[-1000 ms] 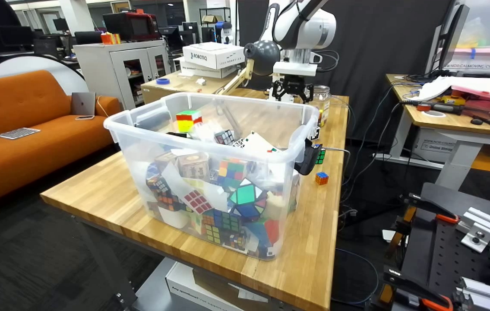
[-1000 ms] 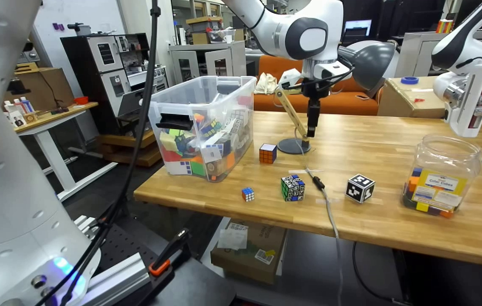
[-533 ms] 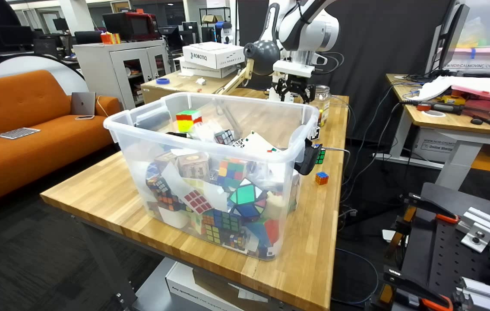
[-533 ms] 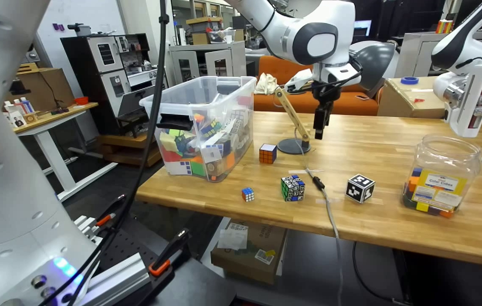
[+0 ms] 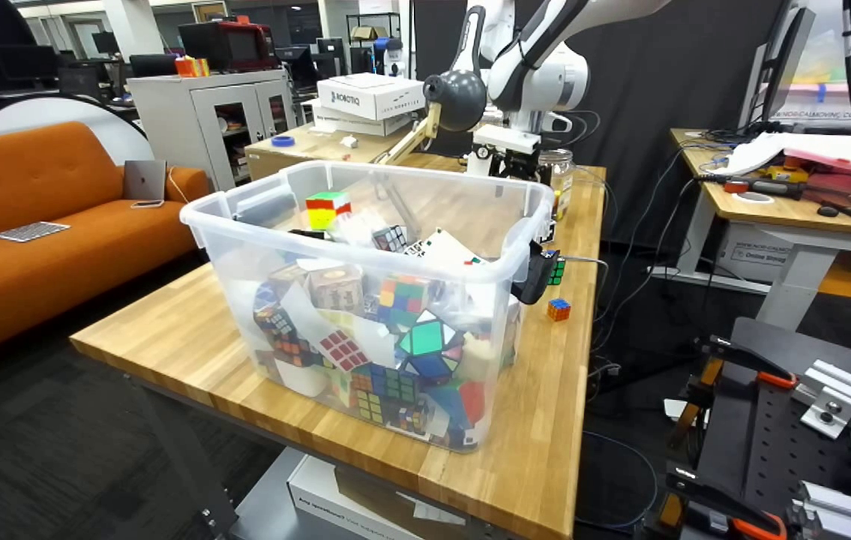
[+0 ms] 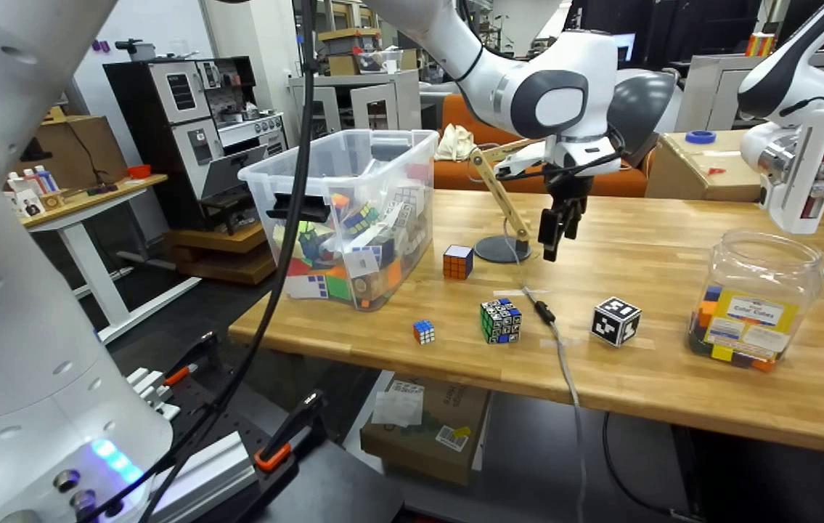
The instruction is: Turn on the grey lamp, place the Rubik's cube on the right inside the container on the left
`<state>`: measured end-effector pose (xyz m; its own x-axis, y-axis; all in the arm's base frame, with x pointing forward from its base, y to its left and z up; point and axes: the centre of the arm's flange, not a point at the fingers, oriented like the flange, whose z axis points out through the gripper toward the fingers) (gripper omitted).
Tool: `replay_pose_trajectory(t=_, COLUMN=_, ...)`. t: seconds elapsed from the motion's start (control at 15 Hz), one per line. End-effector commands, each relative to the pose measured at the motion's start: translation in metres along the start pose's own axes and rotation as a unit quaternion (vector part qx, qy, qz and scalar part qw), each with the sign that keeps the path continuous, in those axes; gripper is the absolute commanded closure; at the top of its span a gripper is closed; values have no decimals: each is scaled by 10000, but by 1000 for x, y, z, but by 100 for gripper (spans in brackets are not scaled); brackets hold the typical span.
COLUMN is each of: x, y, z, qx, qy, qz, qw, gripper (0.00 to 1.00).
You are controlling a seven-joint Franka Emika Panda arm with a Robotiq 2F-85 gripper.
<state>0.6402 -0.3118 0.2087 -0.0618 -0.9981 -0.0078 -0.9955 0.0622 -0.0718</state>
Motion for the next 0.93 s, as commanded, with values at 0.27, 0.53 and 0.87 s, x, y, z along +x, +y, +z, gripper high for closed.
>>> replay_pose_trajectory(t=0.27, x=-3, y=-19, z=20, qx=-114, qy=5, qz=-512, qw=9986, gripper=0)
replay_pose_trajectory(t=0.53, x=-4, y=-17, z=25, qx=-260, qy=36, qz=-1066, qw=9940, gripper=41)
replay_pose_trajectory(t=0.87, x=5, y=-18, z=24, qx=-267, qy=-46, qz=-1177, qw=9927, gripper=75)
